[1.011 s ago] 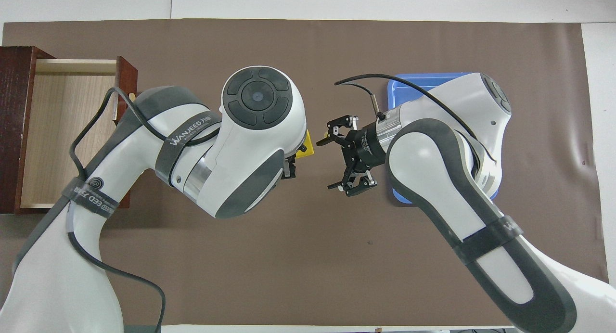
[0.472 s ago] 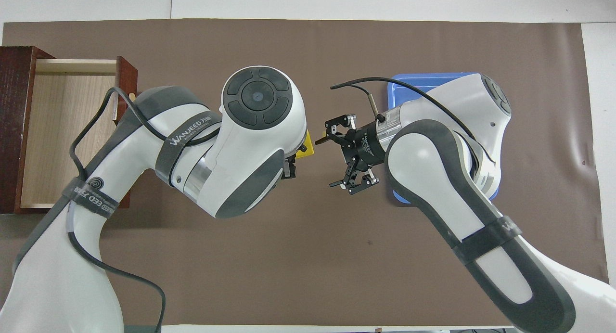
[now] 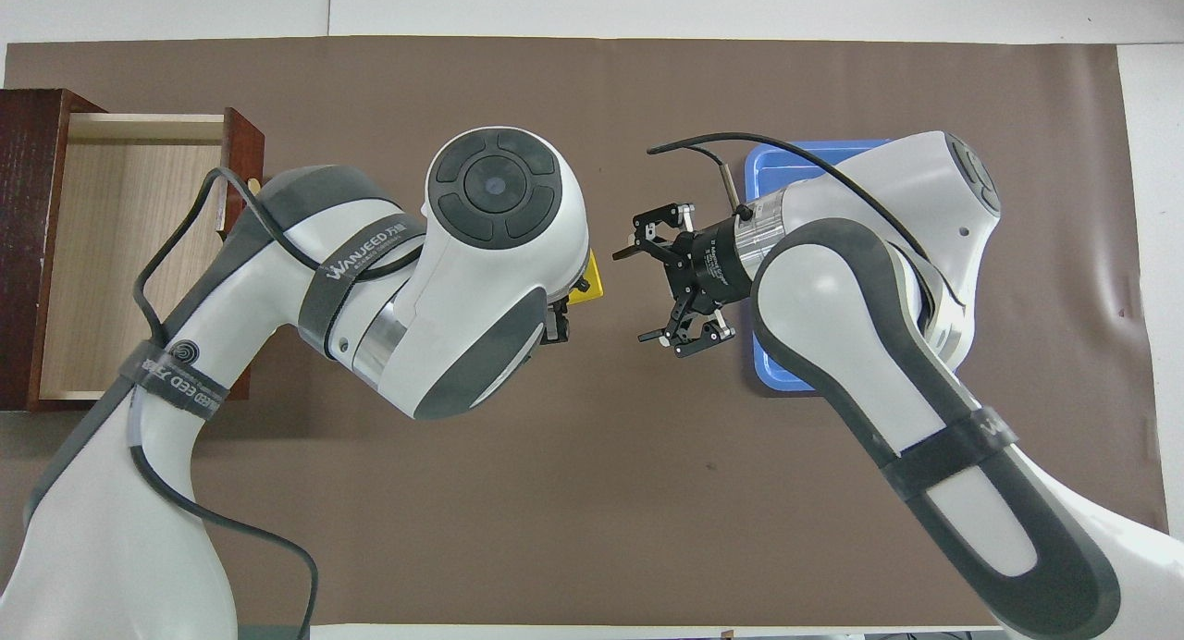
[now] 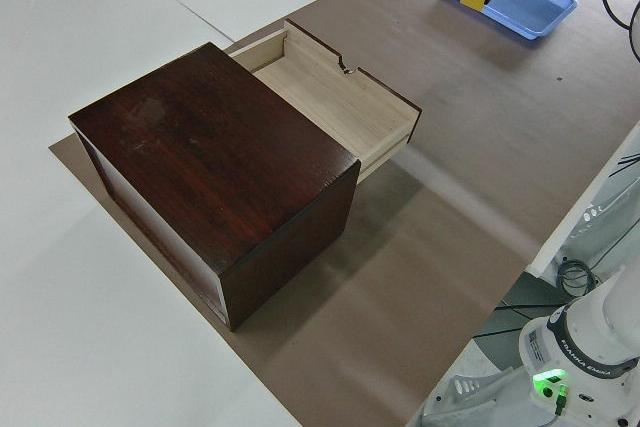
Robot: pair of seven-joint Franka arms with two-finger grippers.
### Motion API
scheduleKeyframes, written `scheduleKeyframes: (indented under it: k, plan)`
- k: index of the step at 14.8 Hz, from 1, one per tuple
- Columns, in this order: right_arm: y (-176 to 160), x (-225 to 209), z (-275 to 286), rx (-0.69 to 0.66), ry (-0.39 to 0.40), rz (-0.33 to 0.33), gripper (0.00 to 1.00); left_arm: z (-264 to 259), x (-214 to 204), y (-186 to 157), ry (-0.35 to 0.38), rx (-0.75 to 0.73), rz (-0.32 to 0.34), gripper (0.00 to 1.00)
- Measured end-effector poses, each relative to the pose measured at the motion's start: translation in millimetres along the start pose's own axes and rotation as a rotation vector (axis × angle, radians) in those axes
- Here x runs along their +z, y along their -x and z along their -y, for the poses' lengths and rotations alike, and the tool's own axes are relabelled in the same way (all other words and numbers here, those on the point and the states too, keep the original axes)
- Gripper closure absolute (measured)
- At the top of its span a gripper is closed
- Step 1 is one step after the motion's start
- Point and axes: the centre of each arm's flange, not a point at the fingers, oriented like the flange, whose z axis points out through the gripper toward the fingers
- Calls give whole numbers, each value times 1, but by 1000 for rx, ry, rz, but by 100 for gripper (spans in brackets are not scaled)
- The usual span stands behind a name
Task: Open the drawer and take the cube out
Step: 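Grasp the cube with the right gripper while the left gripper holds it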
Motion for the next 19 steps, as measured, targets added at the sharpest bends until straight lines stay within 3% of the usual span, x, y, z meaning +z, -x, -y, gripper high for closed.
scheduleKeyframes:
  k: [19]
  plan:
    - [27, 31, 27, 40, 10, 9, 3, 0, 0, 0, 1, 0, 1, 44]
